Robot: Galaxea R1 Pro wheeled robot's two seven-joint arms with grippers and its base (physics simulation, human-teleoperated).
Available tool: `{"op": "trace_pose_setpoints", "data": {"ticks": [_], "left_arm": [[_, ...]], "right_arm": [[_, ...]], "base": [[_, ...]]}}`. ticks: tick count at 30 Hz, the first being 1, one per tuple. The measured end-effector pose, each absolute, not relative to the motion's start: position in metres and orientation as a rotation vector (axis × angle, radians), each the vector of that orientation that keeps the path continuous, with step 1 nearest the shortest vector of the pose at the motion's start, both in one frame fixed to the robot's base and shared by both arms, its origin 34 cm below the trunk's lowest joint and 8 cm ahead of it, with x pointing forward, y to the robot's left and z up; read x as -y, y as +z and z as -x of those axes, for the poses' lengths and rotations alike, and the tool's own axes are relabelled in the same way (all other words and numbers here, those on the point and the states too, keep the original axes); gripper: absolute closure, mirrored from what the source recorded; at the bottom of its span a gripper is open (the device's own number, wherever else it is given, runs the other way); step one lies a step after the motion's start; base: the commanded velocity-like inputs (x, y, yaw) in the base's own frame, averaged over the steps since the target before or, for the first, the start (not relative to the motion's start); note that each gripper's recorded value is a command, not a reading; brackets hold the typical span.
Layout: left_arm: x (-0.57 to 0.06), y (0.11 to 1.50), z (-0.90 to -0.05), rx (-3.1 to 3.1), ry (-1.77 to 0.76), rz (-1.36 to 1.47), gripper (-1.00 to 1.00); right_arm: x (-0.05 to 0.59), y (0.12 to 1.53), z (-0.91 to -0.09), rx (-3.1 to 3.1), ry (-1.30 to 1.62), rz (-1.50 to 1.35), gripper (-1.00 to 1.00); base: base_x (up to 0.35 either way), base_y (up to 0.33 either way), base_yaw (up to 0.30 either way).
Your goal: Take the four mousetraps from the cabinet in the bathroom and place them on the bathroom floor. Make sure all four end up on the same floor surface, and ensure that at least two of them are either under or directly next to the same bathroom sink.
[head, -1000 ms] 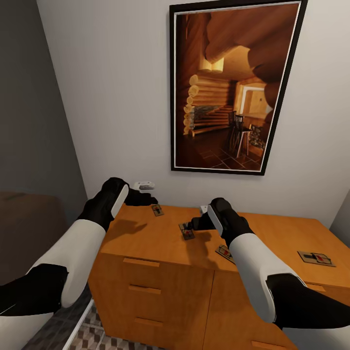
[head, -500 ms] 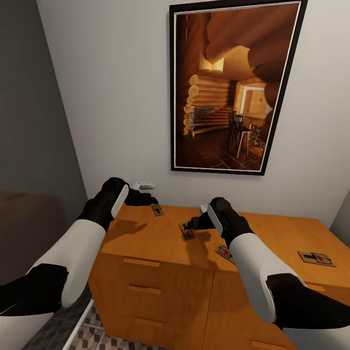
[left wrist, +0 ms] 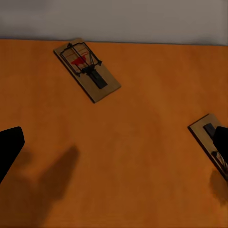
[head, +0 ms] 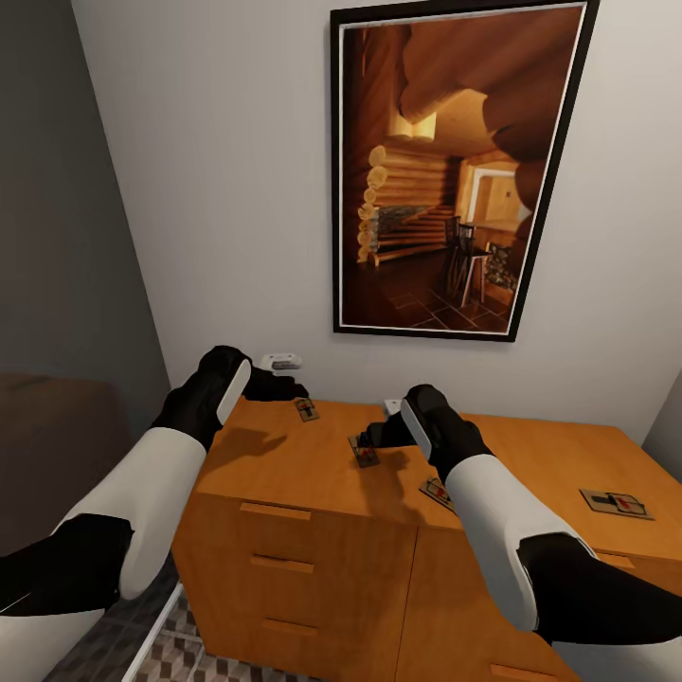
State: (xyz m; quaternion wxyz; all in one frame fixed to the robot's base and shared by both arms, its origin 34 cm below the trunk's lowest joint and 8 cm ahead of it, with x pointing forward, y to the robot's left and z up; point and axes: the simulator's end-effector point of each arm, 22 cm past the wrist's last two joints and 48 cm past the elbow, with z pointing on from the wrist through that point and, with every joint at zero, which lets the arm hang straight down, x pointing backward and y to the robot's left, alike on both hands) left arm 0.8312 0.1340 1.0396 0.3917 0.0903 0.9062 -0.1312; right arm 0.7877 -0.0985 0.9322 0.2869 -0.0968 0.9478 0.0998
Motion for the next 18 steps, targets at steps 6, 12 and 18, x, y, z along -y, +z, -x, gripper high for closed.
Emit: {"op": "trace_pose_setpoints", "data": {"ticks": [6,12,18], "left_arm": [[-0.134,1.04,-0.831,-2.301,-0.333,-0.23,-1.0],[-0.134,1.04,-0.831,-2.3,-0.334,-0.229,-1.0],[-0.134,1.04,-0.831,-2.3,-0.335,-0.229,-1.0]], "right_arm": [[0.077,0.942,-0.785,-2.502,0.303,0.347,-1.0],[0.06,0.949,-0.781,-2.488,0.37,0.372,-1.0],[0.058,0.95,-0.781,-2.485,0.376,0.374,-1.0]], "base": [[0.0,0.0,0.0],[0.0,0.0,0.0],[0.0,0.0,0.0]]}}
